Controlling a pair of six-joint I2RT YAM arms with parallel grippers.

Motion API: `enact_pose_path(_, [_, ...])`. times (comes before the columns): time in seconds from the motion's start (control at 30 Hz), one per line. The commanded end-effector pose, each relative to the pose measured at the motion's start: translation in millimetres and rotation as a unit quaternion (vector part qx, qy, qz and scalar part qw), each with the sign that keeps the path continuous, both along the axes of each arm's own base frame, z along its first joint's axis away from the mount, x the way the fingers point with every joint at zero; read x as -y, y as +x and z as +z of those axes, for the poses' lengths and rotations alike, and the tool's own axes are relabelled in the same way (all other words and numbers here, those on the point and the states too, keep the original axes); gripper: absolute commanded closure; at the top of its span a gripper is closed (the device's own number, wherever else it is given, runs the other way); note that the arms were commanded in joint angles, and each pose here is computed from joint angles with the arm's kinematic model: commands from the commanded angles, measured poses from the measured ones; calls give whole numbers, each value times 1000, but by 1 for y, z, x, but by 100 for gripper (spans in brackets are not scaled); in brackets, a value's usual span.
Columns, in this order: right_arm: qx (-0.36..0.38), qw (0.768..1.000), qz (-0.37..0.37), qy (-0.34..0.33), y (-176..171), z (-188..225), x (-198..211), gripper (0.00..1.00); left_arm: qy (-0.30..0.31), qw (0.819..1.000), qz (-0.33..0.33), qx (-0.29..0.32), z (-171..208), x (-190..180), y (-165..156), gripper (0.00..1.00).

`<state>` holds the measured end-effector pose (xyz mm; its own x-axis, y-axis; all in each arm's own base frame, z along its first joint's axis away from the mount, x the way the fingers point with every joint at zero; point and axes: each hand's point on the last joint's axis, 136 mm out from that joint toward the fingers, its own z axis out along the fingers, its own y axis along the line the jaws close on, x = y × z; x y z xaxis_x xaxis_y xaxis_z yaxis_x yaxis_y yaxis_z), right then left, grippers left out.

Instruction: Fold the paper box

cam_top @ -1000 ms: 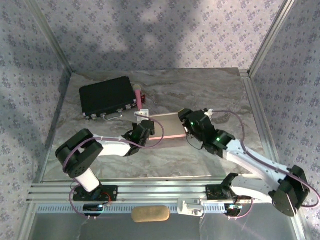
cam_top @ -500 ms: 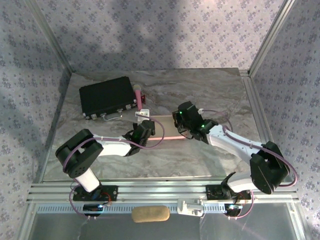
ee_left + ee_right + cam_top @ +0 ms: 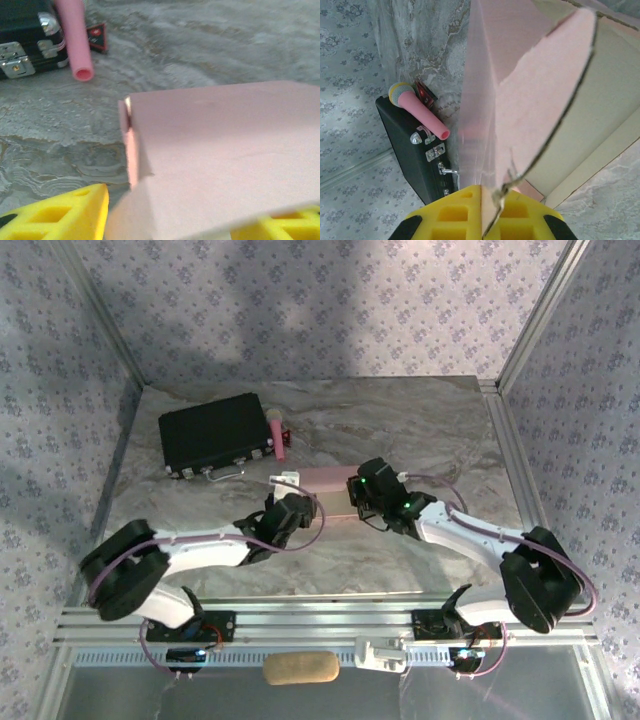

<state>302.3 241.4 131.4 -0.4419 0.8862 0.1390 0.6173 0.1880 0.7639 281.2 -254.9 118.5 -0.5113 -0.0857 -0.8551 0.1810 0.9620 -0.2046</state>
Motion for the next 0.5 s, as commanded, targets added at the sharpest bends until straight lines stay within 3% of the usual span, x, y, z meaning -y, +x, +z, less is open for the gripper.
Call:
enact_pose_path(0.0, [-17, 1000, 2, -16, -13, -12, 6, 100, -41, 999, 6, -21, 15, -7, -23, 35])
enact_pose_path(0.2, [-26, 999, 9, -21, -21, -27, 6, 100, -133, 987, 24, -91, 31, -25, -47, 33])
enact_pose_path(0.33, [-31, 999, 17, -33, -24, -31, 6, 100, -193, 965, 23, -177, 25, -26, -40, 33])
enact_pose_path(0.47, [-41, 998, 22, -42, -29, -40, 8, 100, -235, 946, 33, -222, 10, -33, -22, 36])
